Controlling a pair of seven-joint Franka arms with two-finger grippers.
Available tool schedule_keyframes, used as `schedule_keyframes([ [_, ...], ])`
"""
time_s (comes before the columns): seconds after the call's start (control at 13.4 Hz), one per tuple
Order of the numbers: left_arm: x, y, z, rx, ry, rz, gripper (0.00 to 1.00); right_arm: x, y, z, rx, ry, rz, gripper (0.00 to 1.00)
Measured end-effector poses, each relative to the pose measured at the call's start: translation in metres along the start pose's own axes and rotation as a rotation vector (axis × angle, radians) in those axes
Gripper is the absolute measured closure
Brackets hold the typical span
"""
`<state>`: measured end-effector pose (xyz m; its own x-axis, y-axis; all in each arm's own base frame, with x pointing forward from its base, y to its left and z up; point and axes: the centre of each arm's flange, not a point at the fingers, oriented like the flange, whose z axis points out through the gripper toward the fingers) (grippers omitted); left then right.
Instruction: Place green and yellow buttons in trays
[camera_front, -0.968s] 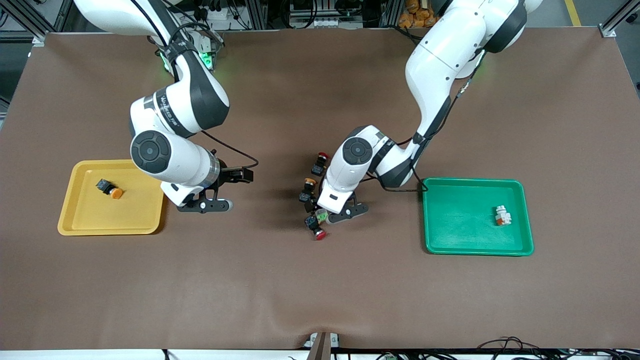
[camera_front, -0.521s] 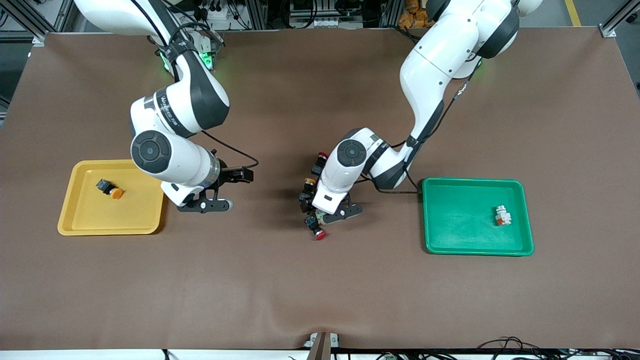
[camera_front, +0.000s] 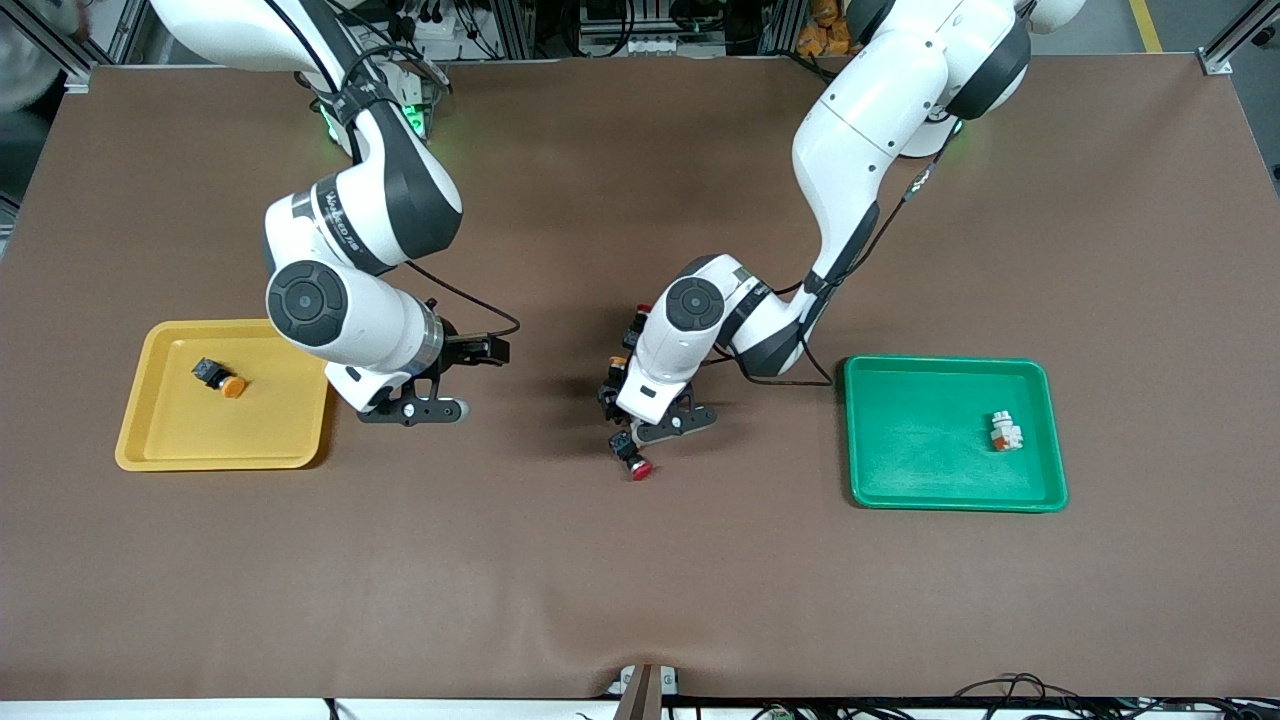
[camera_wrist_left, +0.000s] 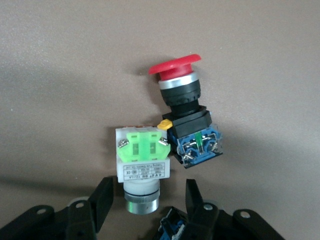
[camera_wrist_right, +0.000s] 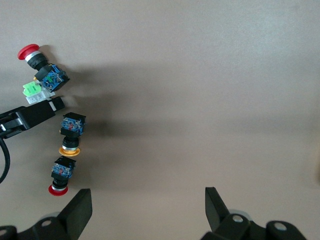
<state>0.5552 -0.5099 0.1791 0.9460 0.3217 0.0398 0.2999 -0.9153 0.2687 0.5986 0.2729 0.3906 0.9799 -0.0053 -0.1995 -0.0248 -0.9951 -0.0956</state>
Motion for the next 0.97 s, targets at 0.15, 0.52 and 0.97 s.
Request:
schedule_keyframes([
  [0.15, 0.001, -0.001, 0.001, 0.002, 0.001, 0.005, 0.4, 0.0, -0.001, 0.0, 0.001, 0.002, 0.004, 0.0],
  [0.52, 0.009, -0.002, -0.003, -0.003, 0.008, 0.025, 0.7, -0.001, -0.004, 0.0, 0.003, 0.008, 0.026, 0.0],
  [0.97, 0.053, -0.02, -0.066, 0.064, 0.014, 0.015, 0.7, -0.011, -0.039, 0.016, -0.001, 0.019, 0.103, 0.0],
])
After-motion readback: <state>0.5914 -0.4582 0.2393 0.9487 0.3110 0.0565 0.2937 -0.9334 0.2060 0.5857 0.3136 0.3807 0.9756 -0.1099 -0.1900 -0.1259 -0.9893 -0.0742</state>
